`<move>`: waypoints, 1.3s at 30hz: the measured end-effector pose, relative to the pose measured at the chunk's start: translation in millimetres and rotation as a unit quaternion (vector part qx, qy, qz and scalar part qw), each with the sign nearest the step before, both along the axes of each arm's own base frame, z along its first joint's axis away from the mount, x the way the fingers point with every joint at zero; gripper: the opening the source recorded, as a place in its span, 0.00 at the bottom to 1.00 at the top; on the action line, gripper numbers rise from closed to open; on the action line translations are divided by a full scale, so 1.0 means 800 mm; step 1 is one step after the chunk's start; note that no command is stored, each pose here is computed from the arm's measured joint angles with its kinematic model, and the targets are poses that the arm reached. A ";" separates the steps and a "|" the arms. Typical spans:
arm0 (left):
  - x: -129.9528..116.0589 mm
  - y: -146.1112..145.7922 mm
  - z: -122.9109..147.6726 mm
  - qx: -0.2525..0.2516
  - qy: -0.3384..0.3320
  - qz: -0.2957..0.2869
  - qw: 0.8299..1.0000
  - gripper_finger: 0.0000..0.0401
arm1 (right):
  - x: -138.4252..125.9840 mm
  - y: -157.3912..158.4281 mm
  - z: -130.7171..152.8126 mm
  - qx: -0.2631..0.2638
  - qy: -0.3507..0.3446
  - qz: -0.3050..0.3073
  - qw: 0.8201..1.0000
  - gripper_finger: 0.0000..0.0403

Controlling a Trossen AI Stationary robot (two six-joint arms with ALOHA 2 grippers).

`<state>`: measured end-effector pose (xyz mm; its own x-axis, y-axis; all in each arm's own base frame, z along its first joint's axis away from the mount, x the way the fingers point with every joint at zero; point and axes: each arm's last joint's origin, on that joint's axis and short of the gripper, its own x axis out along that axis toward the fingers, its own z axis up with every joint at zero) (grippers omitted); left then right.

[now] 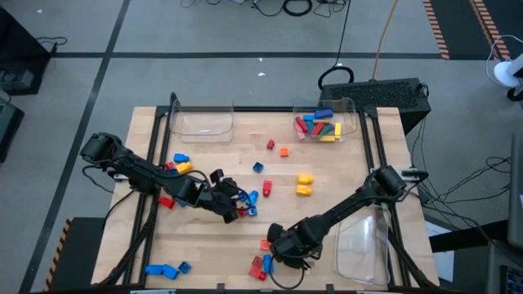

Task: Sort blocks by size
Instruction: Put the light green block into the top right transparent bin

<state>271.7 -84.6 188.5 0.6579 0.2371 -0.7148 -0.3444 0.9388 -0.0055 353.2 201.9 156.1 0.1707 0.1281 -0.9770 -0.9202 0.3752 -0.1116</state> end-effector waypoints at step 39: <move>0.001 0.000 0.001 -0.003 -0.006 0.000 1.000 0.37 | -0.011 -0.123 0.111 -0.006 -0.028 -0.328 0.944 0.17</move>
